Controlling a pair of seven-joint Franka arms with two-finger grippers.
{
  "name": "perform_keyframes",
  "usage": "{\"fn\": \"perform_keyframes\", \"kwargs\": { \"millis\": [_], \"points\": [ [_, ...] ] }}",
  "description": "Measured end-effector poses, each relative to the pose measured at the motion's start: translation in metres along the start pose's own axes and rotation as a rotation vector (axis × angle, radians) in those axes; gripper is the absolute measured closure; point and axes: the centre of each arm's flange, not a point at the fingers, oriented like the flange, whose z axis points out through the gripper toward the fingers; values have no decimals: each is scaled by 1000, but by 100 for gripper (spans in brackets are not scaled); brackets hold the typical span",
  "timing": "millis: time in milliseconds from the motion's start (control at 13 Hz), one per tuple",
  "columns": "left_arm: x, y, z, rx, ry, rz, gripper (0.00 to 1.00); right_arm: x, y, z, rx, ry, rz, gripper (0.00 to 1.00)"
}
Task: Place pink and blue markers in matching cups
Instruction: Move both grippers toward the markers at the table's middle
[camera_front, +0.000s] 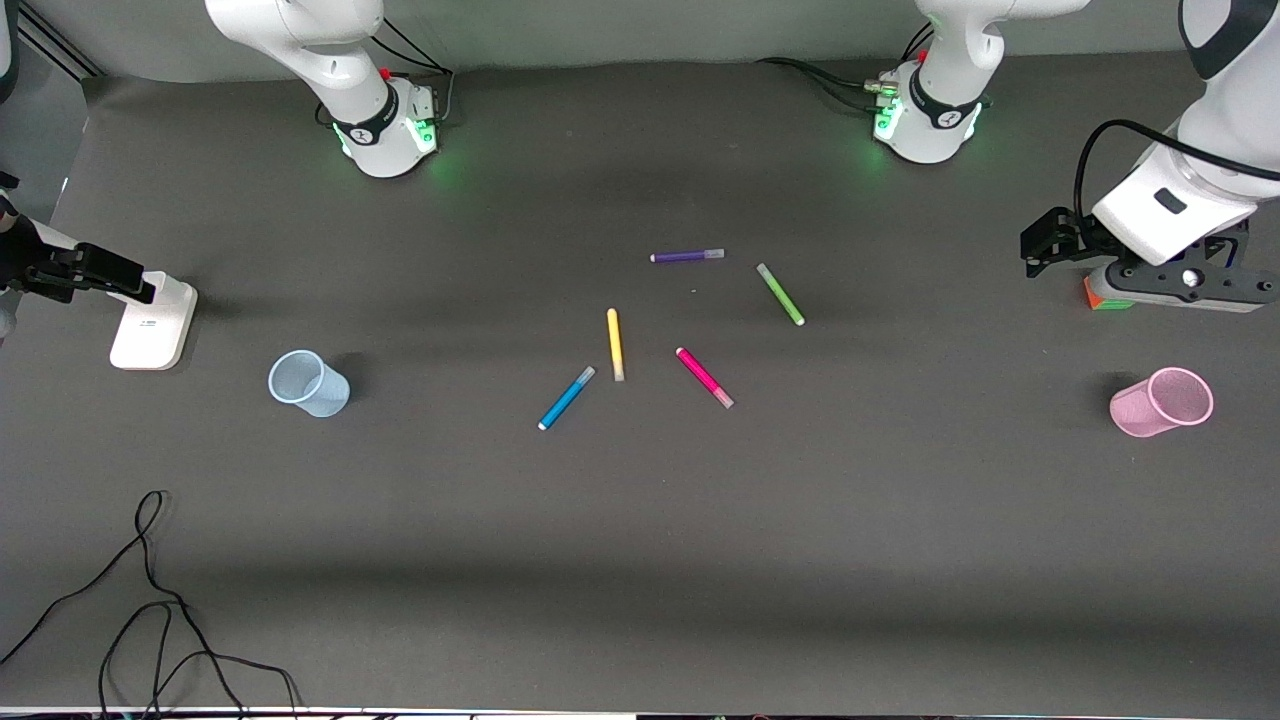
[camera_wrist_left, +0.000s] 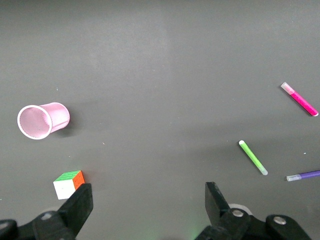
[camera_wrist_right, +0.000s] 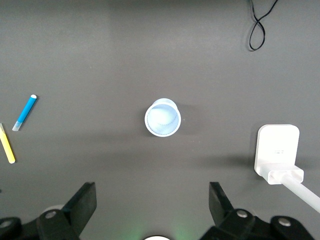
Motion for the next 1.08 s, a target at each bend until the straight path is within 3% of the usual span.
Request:
{"fn": "perform_keyframes", "kwargs": {
  "millis": [615,846,1077],
  "points": [
    [-1,0,1,0,-8,-1,0,2,-11,-1,5,14,-15,0],
    [-2,-1,1,-1,-15,-60,0,-1,-97,3,-3,14,29,0],
    [-5,2,4,-21,-48,-240,0,-14,-205,14,30,32,141,0]
  ]
}}
